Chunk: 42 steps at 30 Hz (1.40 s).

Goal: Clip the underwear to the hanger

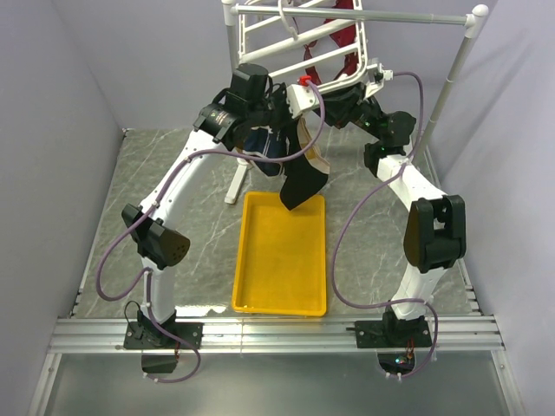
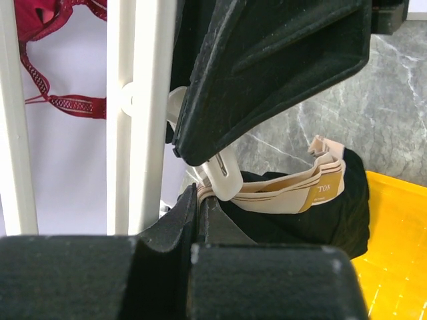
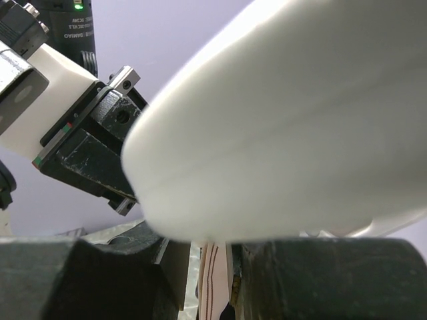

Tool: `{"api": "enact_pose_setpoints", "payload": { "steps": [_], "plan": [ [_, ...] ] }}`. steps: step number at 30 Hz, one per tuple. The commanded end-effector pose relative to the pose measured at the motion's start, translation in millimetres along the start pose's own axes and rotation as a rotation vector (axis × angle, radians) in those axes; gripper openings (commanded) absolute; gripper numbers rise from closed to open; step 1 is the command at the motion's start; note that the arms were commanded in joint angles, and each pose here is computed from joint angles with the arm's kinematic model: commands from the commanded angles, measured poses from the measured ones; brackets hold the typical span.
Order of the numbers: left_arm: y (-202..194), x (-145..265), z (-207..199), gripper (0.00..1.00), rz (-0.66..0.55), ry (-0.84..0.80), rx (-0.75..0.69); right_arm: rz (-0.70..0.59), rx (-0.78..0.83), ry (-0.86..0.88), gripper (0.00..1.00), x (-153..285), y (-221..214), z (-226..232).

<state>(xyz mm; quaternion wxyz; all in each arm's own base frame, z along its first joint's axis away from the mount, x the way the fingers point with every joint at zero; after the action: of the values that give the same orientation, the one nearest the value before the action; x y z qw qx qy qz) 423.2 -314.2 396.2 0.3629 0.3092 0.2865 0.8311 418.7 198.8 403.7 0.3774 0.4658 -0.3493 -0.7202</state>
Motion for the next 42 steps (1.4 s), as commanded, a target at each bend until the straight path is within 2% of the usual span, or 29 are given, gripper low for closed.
{"api": "enact_pose_setpoints", "payload": {
  "steps": [1,13,32,42],
  "plan": [
    [26.4,12.5,42.3,0.00,-0.086,0.173,-0.039,0.009,0.018,0.029,0.00,-16.2,-1.3,11.5],
    [37.0,15.5,49.9,0.00,-0.126,0.210,0.021,0.016,0.107,-0.008,0.00,-17.4,-10.5,0.9],
    [64.6,30.7,60.1,0.00,-0.250,0.220,0.111,0.044,0.096,0.029,0.00,-18.0,-22.8,3.0],
    [76.1,40.1,65.9,0.00,-0.286,0.235,0.109,0.069,0.124,0.042,0.00,-14.5,-28.2,3.6]
  ]
}}
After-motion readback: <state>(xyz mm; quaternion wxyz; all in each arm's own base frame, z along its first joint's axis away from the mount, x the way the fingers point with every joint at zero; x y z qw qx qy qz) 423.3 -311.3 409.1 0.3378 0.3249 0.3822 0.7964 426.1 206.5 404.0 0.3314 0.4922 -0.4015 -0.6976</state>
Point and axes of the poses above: each gripper's point midway between its finger pads, its own x axis back along the fingers, its own z axis along the line the jaws close on, y = z × x, the point moved 4 cm from there along x, back along the fingers, and after that the axes turned 10 degrees about -x, right-handed, at the moved point
